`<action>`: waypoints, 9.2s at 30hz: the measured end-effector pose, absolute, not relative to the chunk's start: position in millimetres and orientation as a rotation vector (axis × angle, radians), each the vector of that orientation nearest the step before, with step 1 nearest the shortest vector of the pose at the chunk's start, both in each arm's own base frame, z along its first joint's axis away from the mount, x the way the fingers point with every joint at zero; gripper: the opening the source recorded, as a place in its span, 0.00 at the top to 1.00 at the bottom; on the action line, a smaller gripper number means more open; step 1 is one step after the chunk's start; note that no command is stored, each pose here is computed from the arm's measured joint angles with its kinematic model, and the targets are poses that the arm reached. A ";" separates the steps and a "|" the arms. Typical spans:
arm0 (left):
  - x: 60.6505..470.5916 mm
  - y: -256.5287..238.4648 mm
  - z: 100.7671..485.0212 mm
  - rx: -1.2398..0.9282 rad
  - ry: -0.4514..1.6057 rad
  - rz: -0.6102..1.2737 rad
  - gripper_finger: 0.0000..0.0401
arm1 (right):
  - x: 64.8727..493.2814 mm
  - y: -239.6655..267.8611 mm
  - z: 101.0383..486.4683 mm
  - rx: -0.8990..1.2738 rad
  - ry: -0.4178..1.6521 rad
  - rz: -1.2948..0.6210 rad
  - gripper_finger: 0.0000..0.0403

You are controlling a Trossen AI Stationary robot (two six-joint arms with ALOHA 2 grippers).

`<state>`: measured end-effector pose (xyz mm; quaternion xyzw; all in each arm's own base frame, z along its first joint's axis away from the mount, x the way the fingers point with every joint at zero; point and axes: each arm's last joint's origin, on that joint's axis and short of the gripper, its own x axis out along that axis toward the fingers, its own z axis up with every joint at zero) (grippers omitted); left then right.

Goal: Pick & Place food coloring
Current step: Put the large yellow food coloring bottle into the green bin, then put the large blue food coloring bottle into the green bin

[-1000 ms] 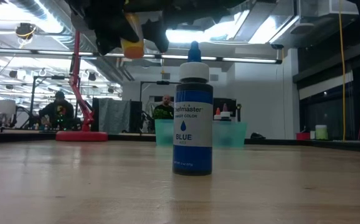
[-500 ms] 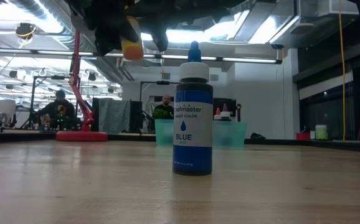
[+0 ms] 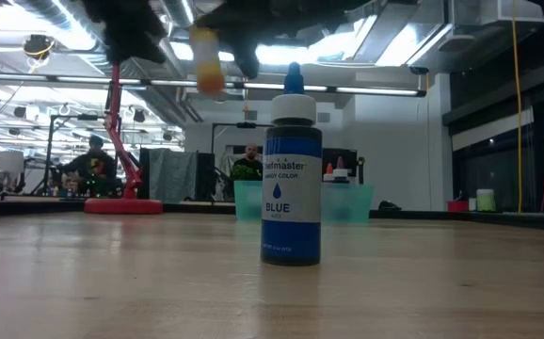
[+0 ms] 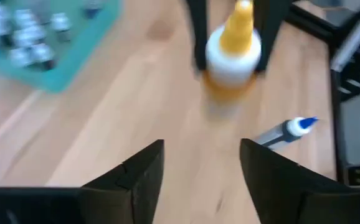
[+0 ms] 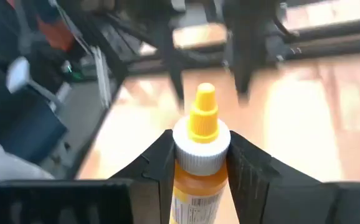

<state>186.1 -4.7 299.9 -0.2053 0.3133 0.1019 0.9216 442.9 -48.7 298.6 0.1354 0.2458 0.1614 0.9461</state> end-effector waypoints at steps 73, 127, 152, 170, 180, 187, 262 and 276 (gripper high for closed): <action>147.9 7.7 315.6 -0.282 0.496 0.562 0.50 | 228.0 -237.0 159.4 0.074 0.403 -0.304 0.70; 152.8 6.7 312.4 -0.260 0.540 0.513 0.50 | 173.6 -190.1 289.8 -0.224 0.200 -0.507 0.54; 246.1 -15.8 264.6 -0.056 0.714 -0.220 0.49 | 149.4 -62.3 342.2 -0.124 0.051 -0.341 0.54; 313.9 -88.8 215.2 -0.109 0.851 -0.151 0.35 | 161.3 -16.7 333.6 -0.129 0.121 -0.059 0.54; 336.4 -125.8 174.2 -0.187 0.803 -0.165 0.31 | 161.4 -7.5 329.6 -0.133 0.159 0.001 0.56; 343.3 -141.0 145.2 -0.194 0.815 -0.171 0.31 | 161.1 -1.7 326.4 -0.133 0.190 0.039 0.61; 348.6 -62.2 220.7 -0.217 0.556 0.086 0.75 | 200.9 8.4 304.6 0.165 0.311 0.241 0.40; 363.6 -14.6 259.2 -0.141 0.684 0.105 0.75 | 280.9 3.9 297.7 0.248 0.572 0.220 0.25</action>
